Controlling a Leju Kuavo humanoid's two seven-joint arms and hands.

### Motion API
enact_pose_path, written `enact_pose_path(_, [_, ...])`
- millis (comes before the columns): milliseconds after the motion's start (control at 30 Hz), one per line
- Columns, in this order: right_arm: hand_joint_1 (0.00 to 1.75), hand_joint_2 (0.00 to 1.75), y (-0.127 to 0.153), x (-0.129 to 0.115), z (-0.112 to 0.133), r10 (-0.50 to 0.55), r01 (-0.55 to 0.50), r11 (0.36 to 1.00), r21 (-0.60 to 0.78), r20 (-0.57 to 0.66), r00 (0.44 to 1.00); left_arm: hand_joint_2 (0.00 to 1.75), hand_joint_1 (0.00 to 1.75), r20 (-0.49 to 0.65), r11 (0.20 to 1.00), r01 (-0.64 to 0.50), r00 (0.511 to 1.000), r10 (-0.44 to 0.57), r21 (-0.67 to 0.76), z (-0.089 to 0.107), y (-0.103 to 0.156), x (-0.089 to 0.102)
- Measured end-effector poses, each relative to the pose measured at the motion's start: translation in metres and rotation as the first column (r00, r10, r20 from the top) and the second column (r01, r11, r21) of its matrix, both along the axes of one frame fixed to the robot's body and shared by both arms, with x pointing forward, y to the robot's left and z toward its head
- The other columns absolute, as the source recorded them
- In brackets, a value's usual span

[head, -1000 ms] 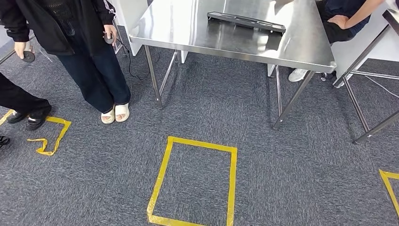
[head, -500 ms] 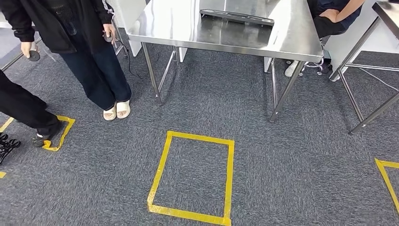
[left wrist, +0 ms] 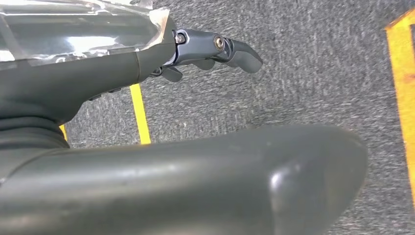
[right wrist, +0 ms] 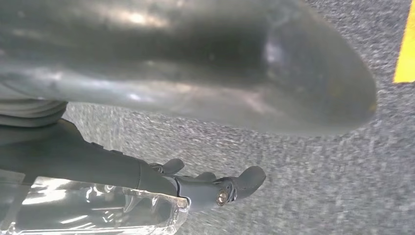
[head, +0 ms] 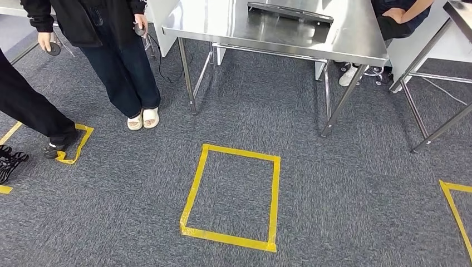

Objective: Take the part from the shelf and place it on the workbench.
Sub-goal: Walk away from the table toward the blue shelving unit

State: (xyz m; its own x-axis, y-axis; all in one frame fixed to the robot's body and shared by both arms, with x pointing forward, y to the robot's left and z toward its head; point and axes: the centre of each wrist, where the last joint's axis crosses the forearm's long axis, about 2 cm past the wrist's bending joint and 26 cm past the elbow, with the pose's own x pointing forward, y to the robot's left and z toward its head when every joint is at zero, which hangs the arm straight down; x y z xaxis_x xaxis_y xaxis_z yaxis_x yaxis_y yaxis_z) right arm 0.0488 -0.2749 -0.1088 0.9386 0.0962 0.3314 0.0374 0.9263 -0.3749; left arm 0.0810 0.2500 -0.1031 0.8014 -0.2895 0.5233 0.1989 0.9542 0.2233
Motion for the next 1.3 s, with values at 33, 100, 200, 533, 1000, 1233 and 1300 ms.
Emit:
enact_pose_path(33, [0.0, 0.0, 0.0, 0.001, 0.0, 0.005, -0.005, 1.0, -0.001, -0.001, 1.0, 0.0, 0.0, 0.0, 1.0, -0.003, 1.0, 0.003, -0.001, 0.0, 0.0, 0.0])
enact_pose_path(100, [0.0, 0.0, 0.0, 0.003, 0.0, 0.028, -0.028, 1.0, -0.005, -0.003, 1.0, 0.0, 0.0, 0.001, 1.0, -0.01, 1.0, 0.01, -0.003, 0.0, -0.001, 0.0])
enact_pose_path(200, [0.0, 0.0, 0.0, 0.006, 0.001, 0.064, -0.064, 0.998, -0.007, -0.015, 0.998, 0.0, 0.0, 0.007, 1.0, -0.018, 1.0, 0.018, -0.009, 0.0, -0.002, 0.001])
enact_pose_path(533, [0.0, 0.0, 0.003, 0.006, 0.001, 0.076, -0.076, 0.997, 0.0, -0.019, 0.997, 0.0, 0.0, -0.001, 1.0, -0.006, 1.0, 0.006, -0.009, 0.0, -0.002, -0.003])
enact_pose_path(1000, [0.0, 0.0, 0.005, 0.0, 0.0, 0.069, -0.069, 0.998, 0.003, -0.011, 0.998, 0.0, 0.0, 0.004, 1.0, 0.011, 1.0, -0.011, -0.004, 0.0, -0.001, -0.001])
enact_pose_path(1233, [0.0, 0.0, 0.005, -0.004, 0.0, 0.065, -0.065, 0.998, 0.001, -0.007, 0.998, 0.0, 0.0, 0.007, 1.0, 0.021, 1.0, -0.021, -0.004, 0.0, -0.002, 0.0])
enact_pose_path(1300, [0.0, 0.0, 0.005, -0.003, 0.0, 0.063, -0.063, 0.998, 0.0, -0.005, 0.998, 0.0, 0.0, 0.005, 1.0, 0.022, 1.0, -0.022, -0.004, 0.0, -0.002, -0.001])
